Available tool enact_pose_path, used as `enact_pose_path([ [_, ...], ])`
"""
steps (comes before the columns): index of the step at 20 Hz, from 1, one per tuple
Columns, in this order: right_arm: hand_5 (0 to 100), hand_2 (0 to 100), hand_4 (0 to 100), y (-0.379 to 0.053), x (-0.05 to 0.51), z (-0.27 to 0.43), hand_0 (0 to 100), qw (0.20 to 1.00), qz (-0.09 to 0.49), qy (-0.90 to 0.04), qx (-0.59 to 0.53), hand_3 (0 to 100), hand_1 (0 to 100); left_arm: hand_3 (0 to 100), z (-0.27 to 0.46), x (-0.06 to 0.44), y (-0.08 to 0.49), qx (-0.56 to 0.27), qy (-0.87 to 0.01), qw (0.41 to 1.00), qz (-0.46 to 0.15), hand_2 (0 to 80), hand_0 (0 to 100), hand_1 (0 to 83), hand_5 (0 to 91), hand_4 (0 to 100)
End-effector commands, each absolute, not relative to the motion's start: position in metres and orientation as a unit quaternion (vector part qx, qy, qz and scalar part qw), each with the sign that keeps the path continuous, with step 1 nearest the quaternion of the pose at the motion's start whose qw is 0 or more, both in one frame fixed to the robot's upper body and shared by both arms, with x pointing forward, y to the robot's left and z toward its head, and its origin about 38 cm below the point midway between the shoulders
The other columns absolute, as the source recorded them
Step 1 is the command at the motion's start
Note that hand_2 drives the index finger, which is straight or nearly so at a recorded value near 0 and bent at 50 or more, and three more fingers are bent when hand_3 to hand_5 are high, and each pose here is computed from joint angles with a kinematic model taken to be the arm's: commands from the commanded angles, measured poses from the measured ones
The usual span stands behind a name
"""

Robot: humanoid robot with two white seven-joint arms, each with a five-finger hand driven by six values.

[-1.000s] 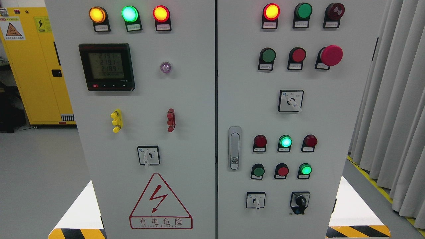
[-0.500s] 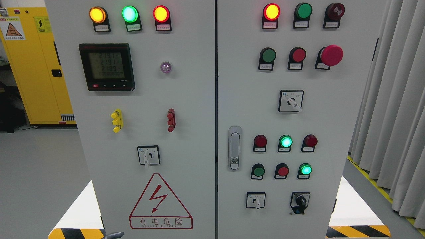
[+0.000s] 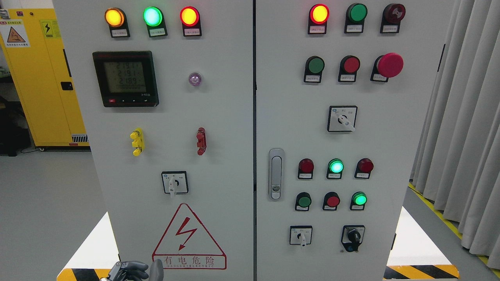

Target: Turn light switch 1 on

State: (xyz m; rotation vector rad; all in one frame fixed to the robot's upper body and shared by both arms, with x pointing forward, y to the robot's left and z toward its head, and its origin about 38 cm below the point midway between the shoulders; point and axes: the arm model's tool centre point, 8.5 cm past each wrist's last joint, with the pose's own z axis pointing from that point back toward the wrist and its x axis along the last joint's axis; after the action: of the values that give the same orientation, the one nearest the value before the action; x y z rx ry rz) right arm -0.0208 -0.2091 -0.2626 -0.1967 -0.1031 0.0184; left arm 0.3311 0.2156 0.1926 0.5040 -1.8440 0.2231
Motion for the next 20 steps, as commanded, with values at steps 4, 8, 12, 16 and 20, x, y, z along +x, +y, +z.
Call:
enact_pose_path([
  [4,0,4,0,-0.209,-0.021,-0.263,0,0.994,-0.005,-0.049,-0.098,0,50,73,0.215,0.348,0.199,0.197,-0.796,0.562,0.110,66.0,0,60.2,65.5,73],
  [8,0,4,0,-0.209,-0.021,-0.263,0,0.994,-0.005,-0.049,-0.099,0,50,74,0.221,0.355,0.199,0.195,-0.790,0.569,0.115,65.7,0,60.9,66.0,73],
  [12,0,4,0,-0.209,-0.021,-0.263,0,0.994,-0.005,-0.049,-0.099,0,50,74,0.222,0.361,0.198,0.181,-0.783,0.583,0.123,62.4,0,61.4,66.0,73],
  [16,0,4,0,-0.209,-0.021,-0.263,0,0.994,-0.005,-0.049,-0.099,0,50,74,0.228,0.369,0.197,0.188,-0.780,0.583,0.129,62.4,0,62.4,66.0,73],
  [20,0,4,0,-0.209,-0.021,-0.263,0,0.994,-0.005,-0.049,-0.099,0,50,75,0.235,0.374,0.197,0.194,-0.775,0.587,0.131,62.2,0,64.3,68.2,73],
])
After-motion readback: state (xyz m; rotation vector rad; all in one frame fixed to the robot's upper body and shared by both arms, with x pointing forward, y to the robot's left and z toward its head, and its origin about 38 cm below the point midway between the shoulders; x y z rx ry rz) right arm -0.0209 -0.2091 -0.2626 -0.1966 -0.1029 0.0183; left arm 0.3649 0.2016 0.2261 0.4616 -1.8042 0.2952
